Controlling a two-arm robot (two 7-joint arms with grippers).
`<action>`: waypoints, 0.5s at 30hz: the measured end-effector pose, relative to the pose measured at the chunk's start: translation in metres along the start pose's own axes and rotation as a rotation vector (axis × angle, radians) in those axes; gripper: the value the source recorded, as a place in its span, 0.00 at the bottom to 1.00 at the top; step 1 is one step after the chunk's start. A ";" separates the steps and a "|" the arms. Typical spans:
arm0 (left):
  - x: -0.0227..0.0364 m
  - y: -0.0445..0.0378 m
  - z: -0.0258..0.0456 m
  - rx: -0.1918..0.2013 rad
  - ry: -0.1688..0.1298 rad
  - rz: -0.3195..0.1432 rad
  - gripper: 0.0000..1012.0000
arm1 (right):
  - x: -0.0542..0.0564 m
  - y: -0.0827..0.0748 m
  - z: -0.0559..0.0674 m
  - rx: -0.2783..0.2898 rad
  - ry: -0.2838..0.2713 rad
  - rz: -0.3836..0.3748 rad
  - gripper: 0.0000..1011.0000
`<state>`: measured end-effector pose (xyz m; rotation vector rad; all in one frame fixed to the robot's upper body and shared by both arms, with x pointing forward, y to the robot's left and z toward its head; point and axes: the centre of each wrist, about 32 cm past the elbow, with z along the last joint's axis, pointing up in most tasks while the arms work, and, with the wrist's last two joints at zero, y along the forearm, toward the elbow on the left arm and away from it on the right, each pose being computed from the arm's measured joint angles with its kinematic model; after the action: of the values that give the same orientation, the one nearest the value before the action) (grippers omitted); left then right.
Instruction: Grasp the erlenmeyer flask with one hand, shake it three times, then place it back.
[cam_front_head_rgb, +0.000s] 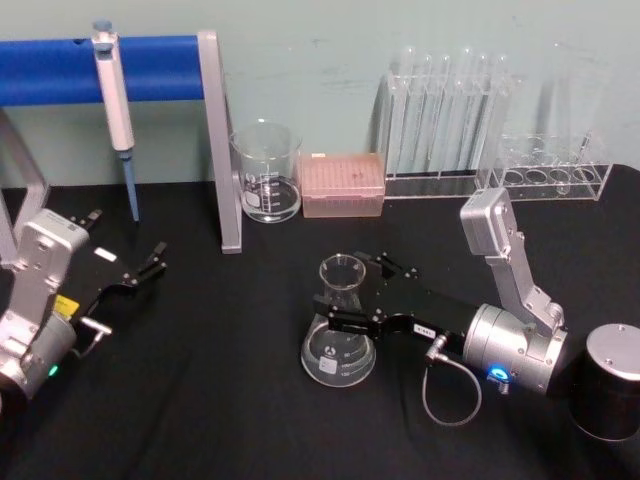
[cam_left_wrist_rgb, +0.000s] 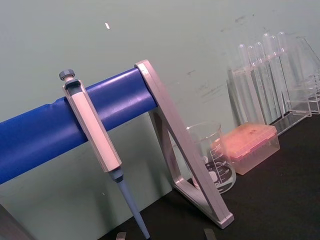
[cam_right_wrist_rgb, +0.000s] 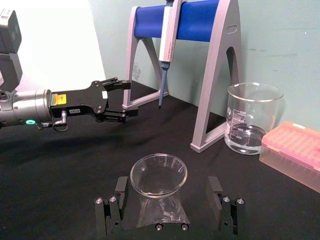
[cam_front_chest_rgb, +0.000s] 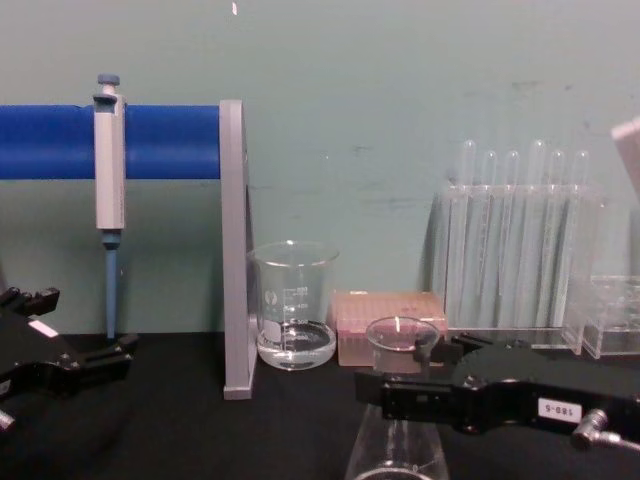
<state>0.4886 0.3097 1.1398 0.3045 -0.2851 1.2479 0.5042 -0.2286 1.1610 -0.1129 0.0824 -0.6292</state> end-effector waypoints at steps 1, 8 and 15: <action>0.0000 0.0000 0.0000 0.000 0.000 0.000 0.99 | 0.000 0.000 0.000 0.000 0.000 0.000 0.99; 0.0000 0.0000 0.0000 0.000 0.000 0.000 0.99 | 0.000 0.000 0.000 0.001 0.000 0.000 0.99; 0.0000 0.0000 0.0000 0.000 0.000 0.000 0.99 | 0.000 0.001 0.001 -0.018 -0.003 0.006 0.99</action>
<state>0.4886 0.3097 1.1398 0.3045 -0.2851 1.2480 0.5046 -0.2274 1.1615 -0.1313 0.0855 -0.6220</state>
